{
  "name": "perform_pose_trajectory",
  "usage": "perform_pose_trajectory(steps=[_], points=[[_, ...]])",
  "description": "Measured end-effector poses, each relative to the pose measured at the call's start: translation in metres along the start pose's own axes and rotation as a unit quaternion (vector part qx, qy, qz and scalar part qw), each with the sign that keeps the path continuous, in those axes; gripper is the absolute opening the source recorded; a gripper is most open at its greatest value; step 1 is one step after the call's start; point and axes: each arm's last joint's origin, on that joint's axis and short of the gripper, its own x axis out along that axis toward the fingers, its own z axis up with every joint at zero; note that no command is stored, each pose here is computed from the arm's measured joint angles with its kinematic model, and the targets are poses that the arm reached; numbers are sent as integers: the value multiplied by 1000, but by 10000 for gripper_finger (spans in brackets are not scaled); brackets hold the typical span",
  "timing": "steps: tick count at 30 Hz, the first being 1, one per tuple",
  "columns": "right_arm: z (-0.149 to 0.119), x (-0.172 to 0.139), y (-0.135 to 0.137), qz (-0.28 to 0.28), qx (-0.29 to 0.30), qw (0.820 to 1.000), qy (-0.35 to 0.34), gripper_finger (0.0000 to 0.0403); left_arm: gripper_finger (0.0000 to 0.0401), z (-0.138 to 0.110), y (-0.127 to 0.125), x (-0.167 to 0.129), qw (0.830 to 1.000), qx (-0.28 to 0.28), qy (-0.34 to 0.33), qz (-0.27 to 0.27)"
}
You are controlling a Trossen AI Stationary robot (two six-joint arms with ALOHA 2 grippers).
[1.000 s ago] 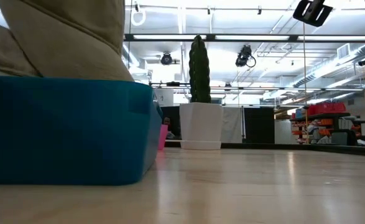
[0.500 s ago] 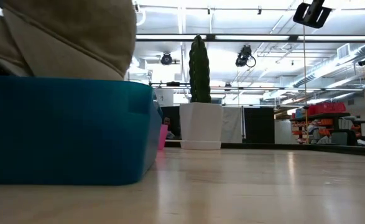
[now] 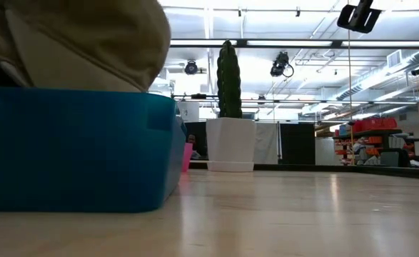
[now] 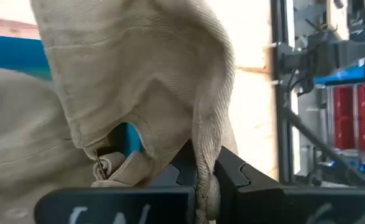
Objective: Pick & Place hat
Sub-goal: Put the brown cap into the blue bin
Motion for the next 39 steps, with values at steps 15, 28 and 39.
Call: perform_pose_trajectory(steps=[15, 28, 39], points=[[0, 0, 0, -2, -3, 1000, -5, 98, 18, -1, 16, -5, 993, 28, 56, 104], [0, 0, 0, -2, -3, 1000, -5, 98, 145, -4, 20, -8, 985, 30, 95, 139], [1, 0, 0, -2, -1, 1000, -5, 98, 207, 5, 20, -21, 979, 33, 121, 161]])
